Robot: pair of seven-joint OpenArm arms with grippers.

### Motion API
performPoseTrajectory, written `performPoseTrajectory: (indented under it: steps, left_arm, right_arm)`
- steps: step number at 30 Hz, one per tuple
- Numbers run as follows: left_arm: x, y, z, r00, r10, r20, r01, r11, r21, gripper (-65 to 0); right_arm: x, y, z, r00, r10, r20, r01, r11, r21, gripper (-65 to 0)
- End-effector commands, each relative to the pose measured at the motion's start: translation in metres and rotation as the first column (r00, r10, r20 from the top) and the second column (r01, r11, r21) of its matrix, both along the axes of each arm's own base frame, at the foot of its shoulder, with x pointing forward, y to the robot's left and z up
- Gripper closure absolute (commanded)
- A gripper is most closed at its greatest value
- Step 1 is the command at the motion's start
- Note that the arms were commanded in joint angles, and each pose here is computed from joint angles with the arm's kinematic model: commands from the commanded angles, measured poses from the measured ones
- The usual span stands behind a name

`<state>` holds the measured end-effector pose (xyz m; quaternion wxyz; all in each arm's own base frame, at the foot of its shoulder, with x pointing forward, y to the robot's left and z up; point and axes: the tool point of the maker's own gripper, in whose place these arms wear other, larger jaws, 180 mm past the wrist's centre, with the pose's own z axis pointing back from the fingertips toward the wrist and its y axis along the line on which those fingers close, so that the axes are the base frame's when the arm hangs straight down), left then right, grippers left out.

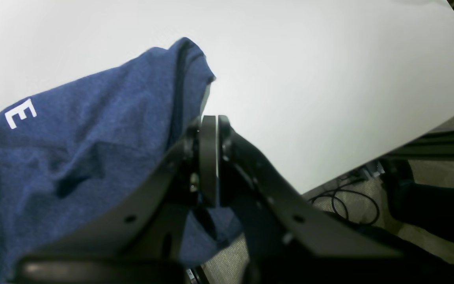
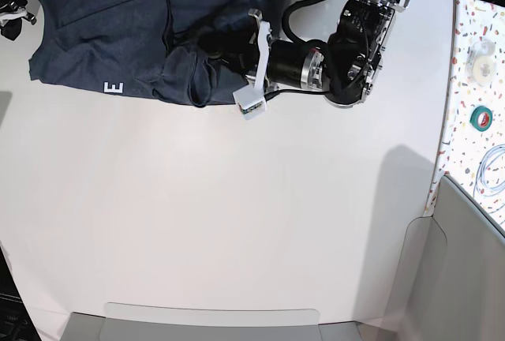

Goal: Layout the t-shirt on the table in an organized manner, then fold the t-shirt properly
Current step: 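Carry the hem end with the left gripper over the strip toward the collar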

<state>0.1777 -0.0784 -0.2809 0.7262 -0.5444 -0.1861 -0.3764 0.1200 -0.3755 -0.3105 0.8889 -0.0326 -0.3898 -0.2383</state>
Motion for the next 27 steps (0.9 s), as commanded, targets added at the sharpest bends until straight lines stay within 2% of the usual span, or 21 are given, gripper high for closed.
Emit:
performPoseTrajectory:
  steps: [1,7,9,13,15,21,27]
  left_arm:
    - [0.005,-0.003,0.014,1.000,0.009,0.022,-0.008,0.999,-0.050,0.0]
    - [0.004,-0.006,0.017,1.000,0.007,0.021,-0.005,0.998,-0.062,-1.6]
    - [0.003,-0.011,0.019,1.000,0.003,0.021,-0.002,0.997,-0.076,-7.9]
    - [0.005,-0.011,0.022,1.000,0.010,0.027,-0.007,0.996,-0.085,-24.5]
    - [0.007,-0.014,0.026,0.999,0.022,0.027,-0.019,0.994,-0.109,-28.4]
    - [0.011,-0.012,0.028,0.999,0.039,0.031,-0.036,0.993,-0.116,-25.8]
    - [0.029,0.004,0.028,0.992,0.121,0.034,-0.116,0.987,-0.112,-11.9]
  right_arm:
    - [0.004,-0.004,0.011,1.000,0.013,0.026,-0.013,0.999,-0.035,0.0]
    - [0.004,-0.004,0.011,1.000,0.013,0.026,-0.013,0.999,-0.035,0.0]
    - [0.004,-0.004,0.011,1.000,0.013,0.026,-0.013,0.999,-0.035,0.0]
    - [0.004,-0.005,0.010,1.000,0.013,0.026,-0.012,0.999,-0.034,0.0]
    - [0.004,-0.005,0.010,1.000,0.013,0.026,-0.012,0.999,-0.034,0.0]
    - [0.002,-0.007,0.004,1.000,0.002,0.018,-0.002,1.000,-0.016,0.0]
    - [0.002,-0.009,-0.002,1.000,-0.011,0.019,0.011,1.000,0.008,0.0]
